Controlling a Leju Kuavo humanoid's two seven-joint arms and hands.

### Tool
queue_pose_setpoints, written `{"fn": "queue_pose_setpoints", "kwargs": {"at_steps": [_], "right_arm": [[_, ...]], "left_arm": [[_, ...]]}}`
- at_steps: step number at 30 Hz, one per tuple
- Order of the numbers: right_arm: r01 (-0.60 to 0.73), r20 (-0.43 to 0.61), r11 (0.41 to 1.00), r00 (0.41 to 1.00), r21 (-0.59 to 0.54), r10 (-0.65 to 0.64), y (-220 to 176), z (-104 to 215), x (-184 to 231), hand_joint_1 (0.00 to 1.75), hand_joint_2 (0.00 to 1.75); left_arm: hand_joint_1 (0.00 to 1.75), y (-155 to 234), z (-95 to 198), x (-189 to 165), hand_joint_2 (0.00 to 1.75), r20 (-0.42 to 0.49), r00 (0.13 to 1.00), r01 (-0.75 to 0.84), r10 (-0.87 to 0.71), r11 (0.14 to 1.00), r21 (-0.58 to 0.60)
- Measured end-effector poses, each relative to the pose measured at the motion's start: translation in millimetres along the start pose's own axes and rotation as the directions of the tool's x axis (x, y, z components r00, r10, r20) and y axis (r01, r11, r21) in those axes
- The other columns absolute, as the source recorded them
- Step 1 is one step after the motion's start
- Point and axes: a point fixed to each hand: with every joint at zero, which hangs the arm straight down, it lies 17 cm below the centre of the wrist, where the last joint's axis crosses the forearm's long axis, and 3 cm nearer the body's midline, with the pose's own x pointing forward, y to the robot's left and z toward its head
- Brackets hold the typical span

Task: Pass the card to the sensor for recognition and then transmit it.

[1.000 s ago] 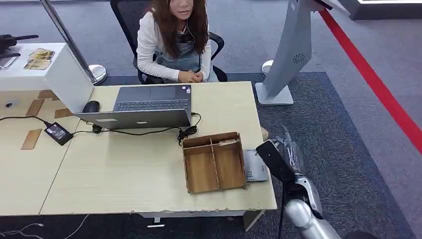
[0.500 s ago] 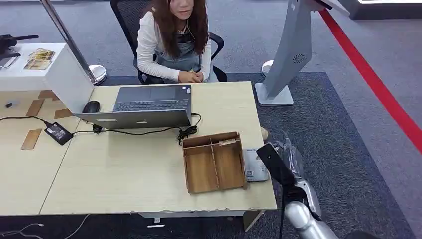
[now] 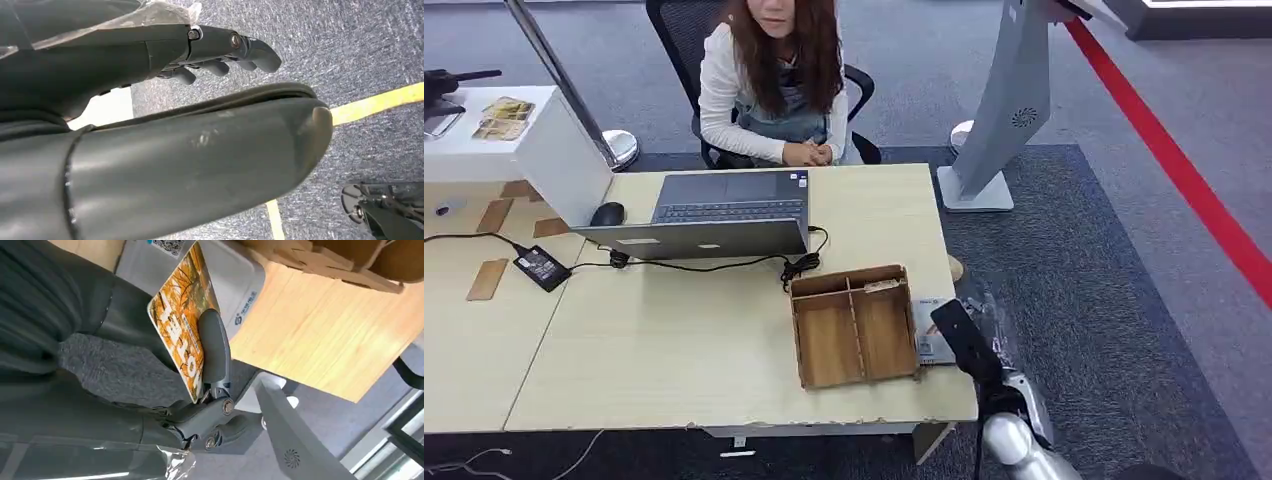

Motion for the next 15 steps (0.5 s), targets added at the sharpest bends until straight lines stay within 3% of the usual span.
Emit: {"fn": "queue_pose_setpoints", "kwargs": {"at_steps": [15], "right_arm": [[0.003, -0.034, 1.000, 0.999, -0.002, -0.003, 2.8, 2.4, -12.8, 1.75, 1.75]], "left_arm": [[0.00, -0.1, 0.0, -0.1, 0.00, -0.002, 1.000, -0.004, 0.004, 1.000, -0.001]]}}
